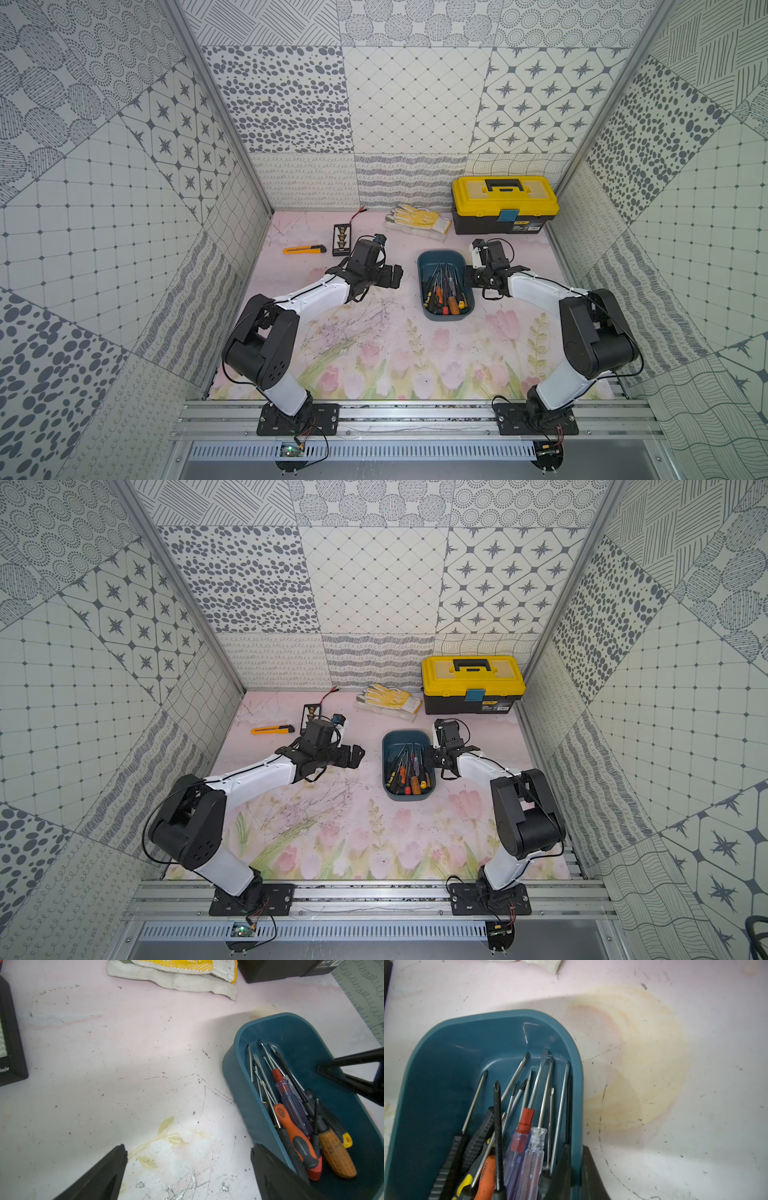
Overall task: Take out the screwdriver from the storage box
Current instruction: Pick up the storage box at the center of the board.
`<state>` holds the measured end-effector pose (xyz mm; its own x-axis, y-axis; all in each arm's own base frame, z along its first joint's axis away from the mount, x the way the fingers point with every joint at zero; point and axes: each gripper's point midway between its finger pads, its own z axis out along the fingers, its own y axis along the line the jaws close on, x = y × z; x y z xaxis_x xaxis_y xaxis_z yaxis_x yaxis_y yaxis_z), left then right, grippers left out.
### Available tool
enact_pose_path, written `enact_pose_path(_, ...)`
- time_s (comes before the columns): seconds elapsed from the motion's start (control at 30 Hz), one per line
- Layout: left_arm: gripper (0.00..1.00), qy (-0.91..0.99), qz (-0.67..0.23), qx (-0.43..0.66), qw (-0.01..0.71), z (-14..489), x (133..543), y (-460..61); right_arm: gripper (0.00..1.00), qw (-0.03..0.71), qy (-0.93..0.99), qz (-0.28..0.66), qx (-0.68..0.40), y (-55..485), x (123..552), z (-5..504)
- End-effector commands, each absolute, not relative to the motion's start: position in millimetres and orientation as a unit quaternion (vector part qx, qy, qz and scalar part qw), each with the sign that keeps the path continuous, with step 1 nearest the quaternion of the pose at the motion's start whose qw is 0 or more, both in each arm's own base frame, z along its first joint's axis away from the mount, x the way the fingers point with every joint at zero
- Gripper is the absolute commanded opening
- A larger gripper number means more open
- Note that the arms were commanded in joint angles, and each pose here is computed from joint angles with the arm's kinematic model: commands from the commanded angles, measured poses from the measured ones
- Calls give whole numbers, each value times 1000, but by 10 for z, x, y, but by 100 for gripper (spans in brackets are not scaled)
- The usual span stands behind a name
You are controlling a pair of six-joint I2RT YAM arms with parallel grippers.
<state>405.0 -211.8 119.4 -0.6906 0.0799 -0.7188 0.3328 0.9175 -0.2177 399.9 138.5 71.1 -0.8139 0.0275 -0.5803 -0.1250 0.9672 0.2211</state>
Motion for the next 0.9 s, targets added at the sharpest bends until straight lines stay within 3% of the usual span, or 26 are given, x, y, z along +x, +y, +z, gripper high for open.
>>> enact_pose_path(0.0,99,879,-191,79,429,1429,4198,-2154,0,321,932,149,-73,1674,4047,909)
enact_pose_path(0.23,99,921,-201,84,324,1198,4156,-2307,0,317,929,165,-98,2053,4107,916)
enact_pose_path(0.4,99,923,-230,93,295,1042,4042,-2452,0,314,929,167,-103,2199,4143,880)
enact_pose_path(0.77,70,951,-199,84,220,691,3856,-2384,0,316,928,168,-105,2262,4186,893)
enact_pose_path(0.87,67,955,-191,79,212,619,3860,-2371,0,314,928,169,-105,2269,4177,882)
